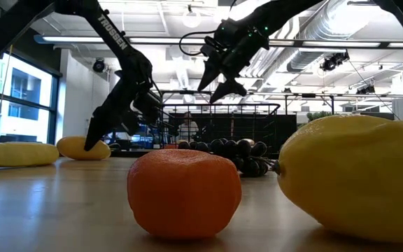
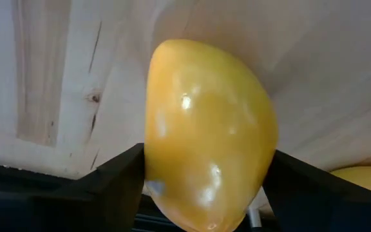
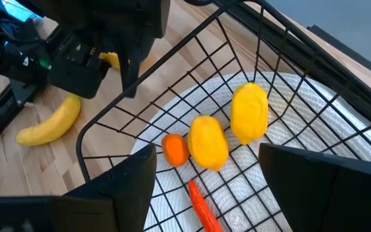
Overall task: Build produce basket
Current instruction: Put the mango into mesh basket
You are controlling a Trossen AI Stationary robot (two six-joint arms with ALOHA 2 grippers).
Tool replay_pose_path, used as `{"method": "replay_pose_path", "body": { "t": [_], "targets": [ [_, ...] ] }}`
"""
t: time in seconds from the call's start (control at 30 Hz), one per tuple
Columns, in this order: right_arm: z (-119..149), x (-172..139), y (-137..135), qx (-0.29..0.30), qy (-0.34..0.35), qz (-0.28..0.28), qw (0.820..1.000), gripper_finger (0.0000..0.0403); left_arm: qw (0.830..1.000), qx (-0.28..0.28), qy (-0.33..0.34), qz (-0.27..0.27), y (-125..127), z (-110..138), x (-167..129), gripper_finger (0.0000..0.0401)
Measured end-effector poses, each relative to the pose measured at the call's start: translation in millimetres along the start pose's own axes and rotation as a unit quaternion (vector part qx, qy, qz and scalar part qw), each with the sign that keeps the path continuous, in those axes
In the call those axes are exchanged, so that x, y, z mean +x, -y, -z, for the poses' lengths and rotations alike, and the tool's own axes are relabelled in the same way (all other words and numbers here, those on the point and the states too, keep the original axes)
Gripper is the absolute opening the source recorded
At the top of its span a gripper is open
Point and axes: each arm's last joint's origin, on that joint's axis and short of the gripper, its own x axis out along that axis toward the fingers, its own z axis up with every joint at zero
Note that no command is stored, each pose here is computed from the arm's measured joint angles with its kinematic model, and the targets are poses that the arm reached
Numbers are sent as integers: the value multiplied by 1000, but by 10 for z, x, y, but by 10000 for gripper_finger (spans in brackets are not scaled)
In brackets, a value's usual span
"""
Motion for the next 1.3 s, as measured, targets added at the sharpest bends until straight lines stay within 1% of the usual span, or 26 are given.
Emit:
{"method": "replay_pose_path", "body": {
  "t": [0.13,0.2,0.3,0.37,0.53,0.7,0.9,1.03,1.3],
  "targets": [
    [3,0,-1,0,-1,0,1000,255,1000,0,-2,1,1,3,0,226],
    [6,1,-1,1,-3,1,1000,255,1000,0,-4,1,2,8,0,213],
    [12,4,-12,-3,-5,-2,1000,255,1000,1,-6,10,8,14,0,211],
    [21,0,-37,-14,-11,-16,1000,255,1000,3,-10,20,16,25,-1,211],
    [36,-84,-173,-38,-7,-35,999,255,999,5,-31,30,30,73,-8,211],
    [51,-164,-254,-52,-5,-39,998,255,1000,-5,-15,26,34,138,-93,211],
    [60,-253,-349,-63,3,-46,997,255,999,-26,23,16,45,299,-282,211],
    [72,-324,-409,-73,5,-52,996,255,997,-48,63,13,62,465,-452,212],
    [98,-421,-540,-90,13,-64,994,255,982,-105,157,11,140,878,-793,212]
  ]
}}
